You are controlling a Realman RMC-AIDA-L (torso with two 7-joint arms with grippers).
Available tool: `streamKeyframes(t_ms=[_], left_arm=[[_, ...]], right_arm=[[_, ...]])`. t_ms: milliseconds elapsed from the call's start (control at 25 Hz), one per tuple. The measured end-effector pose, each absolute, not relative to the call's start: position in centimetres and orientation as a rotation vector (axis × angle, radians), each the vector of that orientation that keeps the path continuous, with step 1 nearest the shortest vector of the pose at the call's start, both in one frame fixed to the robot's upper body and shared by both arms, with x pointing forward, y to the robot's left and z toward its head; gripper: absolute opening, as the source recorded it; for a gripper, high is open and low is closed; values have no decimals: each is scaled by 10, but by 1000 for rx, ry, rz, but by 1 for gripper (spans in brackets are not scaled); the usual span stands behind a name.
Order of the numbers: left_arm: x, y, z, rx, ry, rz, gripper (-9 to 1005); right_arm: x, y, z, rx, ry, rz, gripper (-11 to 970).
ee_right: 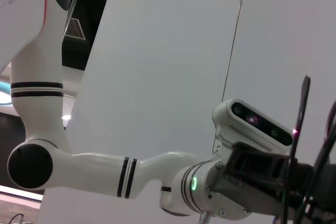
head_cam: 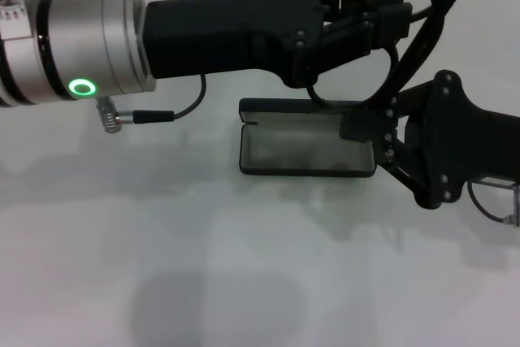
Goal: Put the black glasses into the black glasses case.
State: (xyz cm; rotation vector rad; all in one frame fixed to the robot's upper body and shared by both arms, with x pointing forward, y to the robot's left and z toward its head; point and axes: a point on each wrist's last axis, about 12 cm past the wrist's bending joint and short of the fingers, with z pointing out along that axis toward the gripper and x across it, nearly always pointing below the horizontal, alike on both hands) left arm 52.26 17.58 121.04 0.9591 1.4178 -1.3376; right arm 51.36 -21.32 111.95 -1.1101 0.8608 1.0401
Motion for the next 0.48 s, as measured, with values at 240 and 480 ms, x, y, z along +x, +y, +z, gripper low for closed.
streamKeyframes(t_ms=[240, 480], left_arm=[[522, 177, 1210, 960, 1406, -1333, 120], [520, 176, 1210, 983, 1393, -1332, 120]], right_arm=[[514, -213, 1119, -1111, 862, 1030, 57], [514, -213, 1118, -1111, 865, 1024, 59]])
